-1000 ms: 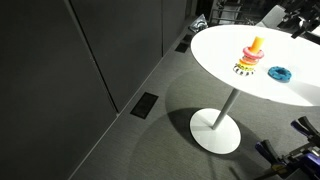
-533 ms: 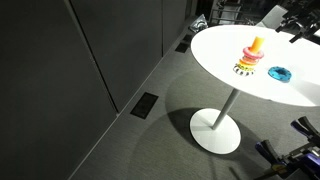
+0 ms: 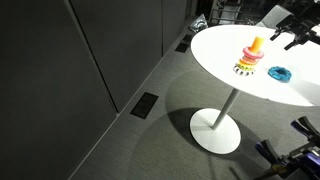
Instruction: Take the red ring off the stack and place it on the blue ring
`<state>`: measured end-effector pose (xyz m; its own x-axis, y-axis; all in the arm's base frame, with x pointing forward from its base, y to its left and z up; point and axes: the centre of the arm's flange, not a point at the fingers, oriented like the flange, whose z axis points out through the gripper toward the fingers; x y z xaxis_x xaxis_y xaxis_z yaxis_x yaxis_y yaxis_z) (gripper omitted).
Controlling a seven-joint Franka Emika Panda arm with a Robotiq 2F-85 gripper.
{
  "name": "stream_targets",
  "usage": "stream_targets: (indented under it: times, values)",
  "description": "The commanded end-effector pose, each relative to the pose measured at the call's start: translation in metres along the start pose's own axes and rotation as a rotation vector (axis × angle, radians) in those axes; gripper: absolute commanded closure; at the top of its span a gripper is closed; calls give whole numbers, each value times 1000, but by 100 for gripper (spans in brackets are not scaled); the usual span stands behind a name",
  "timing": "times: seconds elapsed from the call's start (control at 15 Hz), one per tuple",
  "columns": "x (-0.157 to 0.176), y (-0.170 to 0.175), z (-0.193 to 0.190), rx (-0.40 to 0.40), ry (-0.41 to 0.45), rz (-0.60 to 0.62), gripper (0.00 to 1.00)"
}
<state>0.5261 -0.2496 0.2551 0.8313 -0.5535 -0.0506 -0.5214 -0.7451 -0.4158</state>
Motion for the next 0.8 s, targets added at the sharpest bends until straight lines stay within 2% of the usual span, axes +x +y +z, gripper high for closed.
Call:
stream_targets:
  times: [0.0,0.73]
  values:
    - [6,3,10,29,7,-7,0]
    - [10,1,32,65,-12,-7,0]
